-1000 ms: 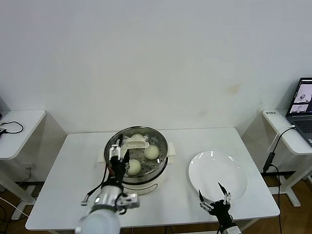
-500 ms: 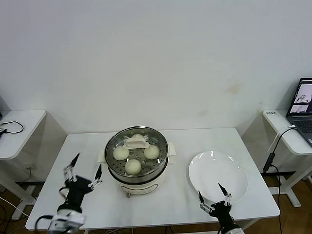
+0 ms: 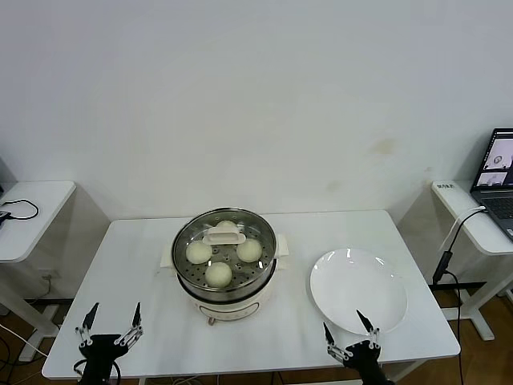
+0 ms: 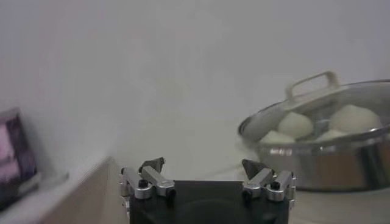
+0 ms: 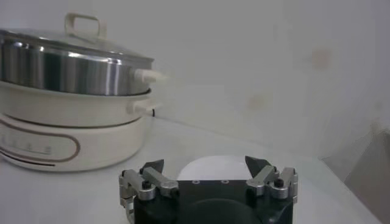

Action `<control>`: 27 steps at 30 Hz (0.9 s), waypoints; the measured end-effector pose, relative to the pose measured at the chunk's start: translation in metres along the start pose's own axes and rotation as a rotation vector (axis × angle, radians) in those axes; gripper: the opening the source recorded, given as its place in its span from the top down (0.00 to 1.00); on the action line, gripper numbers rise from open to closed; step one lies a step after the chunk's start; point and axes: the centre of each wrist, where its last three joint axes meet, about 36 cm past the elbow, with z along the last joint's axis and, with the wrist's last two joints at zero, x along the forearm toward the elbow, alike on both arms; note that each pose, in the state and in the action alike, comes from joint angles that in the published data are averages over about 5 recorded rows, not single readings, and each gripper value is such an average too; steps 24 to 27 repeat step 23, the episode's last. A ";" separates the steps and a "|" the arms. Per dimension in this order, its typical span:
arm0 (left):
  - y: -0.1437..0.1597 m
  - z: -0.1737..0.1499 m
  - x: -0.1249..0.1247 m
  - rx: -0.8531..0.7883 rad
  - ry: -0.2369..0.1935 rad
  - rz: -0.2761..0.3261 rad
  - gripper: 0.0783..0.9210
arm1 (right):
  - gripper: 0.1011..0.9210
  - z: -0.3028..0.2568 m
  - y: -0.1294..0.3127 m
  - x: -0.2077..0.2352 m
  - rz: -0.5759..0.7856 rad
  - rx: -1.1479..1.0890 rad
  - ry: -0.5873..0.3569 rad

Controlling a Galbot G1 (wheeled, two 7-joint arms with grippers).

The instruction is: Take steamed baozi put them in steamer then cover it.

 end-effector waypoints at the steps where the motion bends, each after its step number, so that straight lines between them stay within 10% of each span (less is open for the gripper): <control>1: 0.001 0.004 0.002 0.017 0.005 -0.006 0.12 | 0.12 0.000 0.001 0.001 -0.003 -0.003 0.001; 27: 0.000 0.032 0.026 0.145 0.073 -0.023 0.12 | 0.12 -0.006 0.013 0.011 -0.043 -0.044 0.023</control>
